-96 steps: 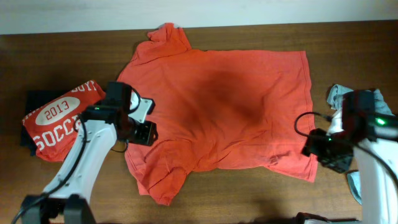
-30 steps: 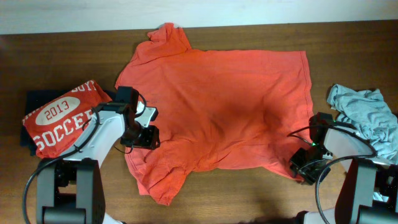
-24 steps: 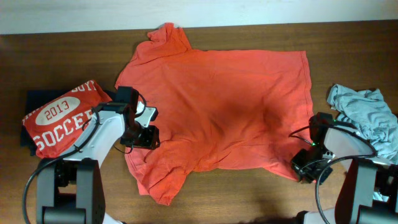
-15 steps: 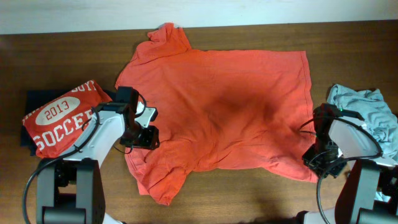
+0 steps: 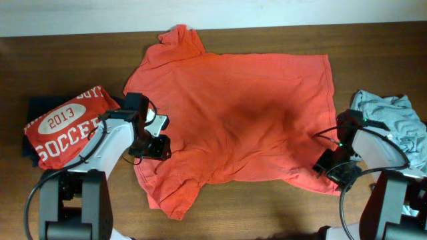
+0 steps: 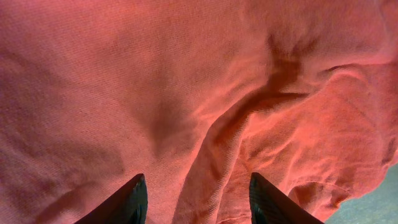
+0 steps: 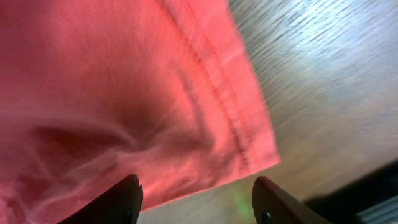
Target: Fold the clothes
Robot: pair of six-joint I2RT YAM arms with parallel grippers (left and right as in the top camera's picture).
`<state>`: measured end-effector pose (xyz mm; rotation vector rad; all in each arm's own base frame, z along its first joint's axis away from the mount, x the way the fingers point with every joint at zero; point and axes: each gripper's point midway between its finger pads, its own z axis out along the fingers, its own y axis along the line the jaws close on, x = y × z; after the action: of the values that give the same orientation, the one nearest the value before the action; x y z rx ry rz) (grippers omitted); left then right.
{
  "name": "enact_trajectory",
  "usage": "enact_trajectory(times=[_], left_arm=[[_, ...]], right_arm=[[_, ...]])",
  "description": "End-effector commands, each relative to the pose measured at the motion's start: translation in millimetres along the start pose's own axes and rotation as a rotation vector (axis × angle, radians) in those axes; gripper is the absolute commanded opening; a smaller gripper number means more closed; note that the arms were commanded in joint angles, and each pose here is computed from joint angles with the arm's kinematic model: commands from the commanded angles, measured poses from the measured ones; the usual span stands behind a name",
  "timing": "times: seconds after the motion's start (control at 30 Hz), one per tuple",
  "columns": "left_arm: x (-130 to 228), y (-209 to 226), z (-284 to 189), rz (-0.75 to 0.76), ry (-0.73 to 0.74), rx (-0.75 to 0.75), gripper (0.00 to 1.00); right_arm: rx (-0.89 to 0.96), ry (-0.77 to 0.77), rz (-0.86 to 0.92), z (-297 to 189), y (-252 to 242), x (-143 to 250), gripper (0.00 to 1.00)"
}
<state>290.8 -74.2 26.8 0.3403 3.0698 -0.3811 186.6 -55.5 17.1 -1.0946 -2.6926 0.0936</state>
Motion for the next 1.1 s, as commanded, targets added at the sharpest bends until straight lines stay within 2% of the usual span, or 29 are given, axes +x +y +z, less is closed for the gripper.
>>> enact_trajectory(times=[0.0,0.43,0.63,0.7,1.07], left_arm=[[2,2,3,-0.013,0.012,-0.005,0.52],[2,2,3,-0.013,0.012,-0.005,0.52],[3,2,3,-0.014,0.012,-0.005,0.52],[3,2,3,-0.014,0.012,-0.005,0.52],[3,2,3,-0.014,0.012,-0.005,0.52]], right_arm=[[-0.043,0.041,0.027,13,4,12,0.61],[0.012,0.011,0.202,39,-9,16,0.38],[0.071,-0.028,0.201,42,-21,12,0.1],[0.073,-0.034,0.198,39,-21,10,0.04],[0.187,-0.031,0.2,11,-40,6,0.04]])
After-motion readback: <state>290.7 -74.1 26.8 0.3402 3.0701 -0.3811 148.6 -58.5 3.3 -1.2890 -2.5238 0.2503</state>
